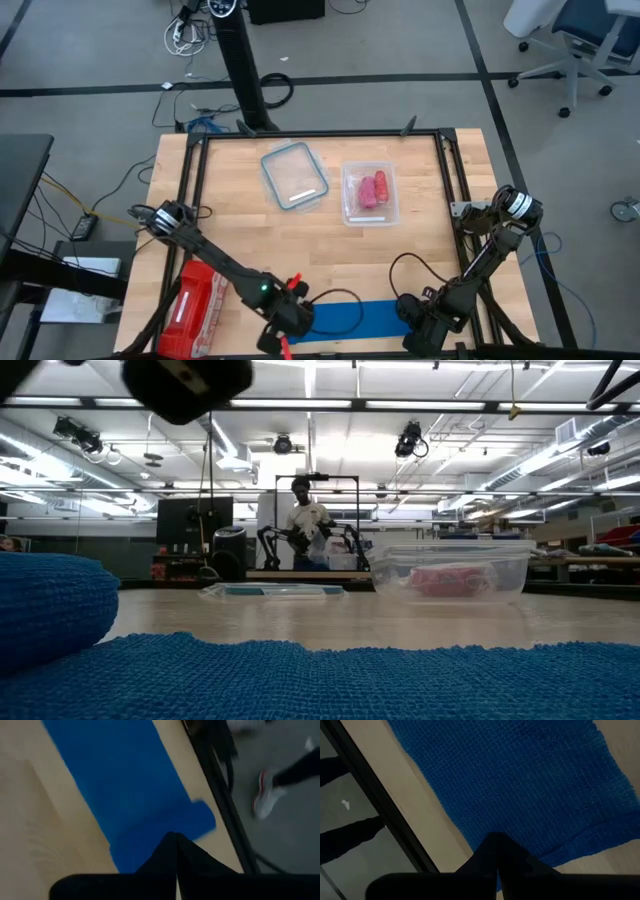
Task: Roll bandage
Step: Roll the blue bandage
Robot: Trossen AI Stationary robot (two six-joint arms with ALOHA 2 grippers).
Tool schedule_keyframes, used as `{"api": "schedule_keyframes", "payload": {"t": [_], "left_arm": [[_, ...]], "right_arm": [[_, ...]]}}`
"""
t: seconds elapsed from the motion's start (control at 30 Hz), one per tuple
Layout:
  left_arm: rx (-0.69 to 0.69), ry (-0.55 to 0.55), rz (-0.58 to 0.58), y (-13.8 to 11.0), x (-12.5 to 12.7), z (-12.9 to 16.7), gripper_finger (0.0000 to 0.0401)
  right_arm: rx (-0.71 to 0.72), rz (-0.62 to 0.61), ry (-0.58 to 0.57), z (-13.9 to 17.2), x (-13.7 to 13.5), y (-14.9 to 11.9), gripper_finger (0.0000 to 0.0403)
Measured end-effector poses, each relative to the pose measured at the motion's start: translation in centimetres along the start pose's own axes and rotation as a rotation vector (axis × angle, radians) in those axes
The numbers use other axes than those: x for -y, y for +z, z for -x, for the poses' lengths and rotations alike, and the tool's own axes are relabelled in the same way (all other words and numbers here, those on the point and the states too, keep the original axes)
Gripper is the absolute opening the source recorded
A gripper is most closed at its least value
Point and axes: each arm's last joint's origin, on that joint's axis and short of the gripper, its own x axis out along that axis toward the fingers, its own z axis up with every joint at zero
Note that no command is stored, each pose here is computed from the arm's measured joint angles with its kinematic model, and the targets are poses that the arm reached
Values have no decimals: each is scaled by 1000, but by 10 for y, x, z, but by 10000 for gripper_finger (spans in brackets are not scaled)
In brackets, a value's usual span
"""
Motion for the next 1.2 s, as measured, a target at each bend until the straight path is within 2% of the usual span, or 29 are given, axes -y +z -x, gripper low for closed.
{"api": "schedule_keyframes", "payload": {"t": [0.13, 0.57, 0.9, 1.2], "left_arm": [[-16, 1, -40, -5, 7, -4, 1], [28, 16, 21, -15, 3, -25, 1], [106, 67, 3, -11, 1, -31, 1], [89, 32, 7, -10, 0, -50, 1]], "right_arm": [[2, 0, 0, 0, 0, 0, 3], [3, -1, 2, 0, 0, 0, 4], [3, -2, 11, 0, -1, 0, 2], [-14, -2, 14, 0, -1, 0, 2]]}}
